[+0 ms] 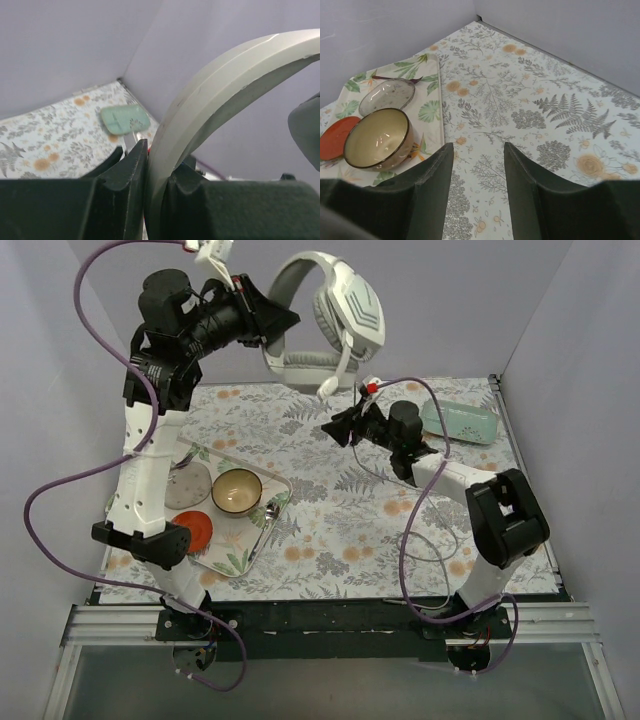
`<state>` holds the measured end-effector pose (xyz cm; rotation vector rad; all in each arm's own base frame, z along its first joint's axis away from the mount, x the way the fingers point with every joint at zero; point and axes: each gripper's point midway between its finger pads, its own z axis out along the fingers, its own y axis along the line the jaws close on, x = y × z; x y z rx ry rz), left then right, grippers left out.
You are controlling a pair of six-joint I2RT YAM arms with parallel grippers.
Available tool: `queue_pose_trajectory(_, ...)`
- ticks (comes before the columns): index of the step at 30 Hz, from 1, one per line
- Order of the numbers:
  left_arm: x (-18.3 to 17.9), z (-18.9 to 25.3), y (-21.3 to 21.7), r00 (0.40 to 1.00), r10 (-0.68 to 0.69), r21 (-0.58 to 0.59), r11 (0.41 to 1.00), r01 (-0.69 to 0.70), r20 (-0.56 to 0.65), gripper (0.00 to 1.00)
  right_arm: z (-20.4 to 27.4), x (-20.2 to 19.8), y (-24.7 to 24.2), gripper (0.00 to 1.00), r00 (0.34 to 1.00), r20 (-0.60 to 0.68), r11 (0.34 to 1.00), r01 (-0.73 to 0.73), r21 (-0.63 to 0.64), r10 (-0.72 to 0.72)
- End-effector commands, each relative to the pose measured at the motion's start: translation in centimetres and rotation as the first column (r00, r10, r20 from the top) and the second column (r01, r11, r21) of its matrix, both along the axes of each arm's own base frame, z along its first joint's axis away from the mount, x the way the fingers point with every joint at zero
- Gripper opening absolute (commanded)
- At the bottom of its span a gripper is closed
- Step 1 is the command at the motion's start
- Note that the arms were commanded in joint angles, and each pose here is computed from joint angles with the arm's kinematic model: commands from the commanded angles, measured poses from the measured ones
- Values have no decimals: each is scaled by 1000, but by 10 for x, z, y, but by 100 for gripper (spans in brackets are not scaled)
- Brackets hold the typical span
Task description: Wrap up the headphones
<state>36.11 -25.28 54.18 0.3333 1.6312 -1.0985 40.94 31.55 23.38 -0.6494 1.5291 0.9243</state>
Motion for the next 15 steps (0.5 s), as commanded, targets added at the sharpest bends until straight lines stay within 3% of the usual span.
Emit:
queue_pose_trajectory(1, 13, 39, 25, 993, 120, -148, 981, -121, -20, 0, -27, 2, 31, 53, 1000, -27, 999, 12, 48, -10)
queue_pose_trajectory(6, 38, 51, 60, 973, 227, -209, 951, -228, -32, 0, -66, -18, 63, 52, 995, -97, 999, -40, -17, 38)
queue_pose_trajectory(10, 72, 54, 116, 925, 378, -240, 895, -375, -34, 0, -110, -45, 74, 50, 985, -173, 988, -52, -144, 26)
queue_pose_trajectory(13, 99, 45, 152, 872, 487, -247, 840, -483, -51, 0, -145, -71, 81, 29, 963, -270, 961, -93, -259, 21)
queue_pose_trajectory(14, 108, 41, 162, 854, 517, -246, 822, -514, -57, 0, -140, -72, 90, 15, 966, -255, 953, -107, -282, 33)
queue_pose_trajectory(15, 117, 34, 169, 838, 542, -240, 806, -541, -67, 0, -158, -87, 89, 11, 950, -312, 925, -144, -353, 28)
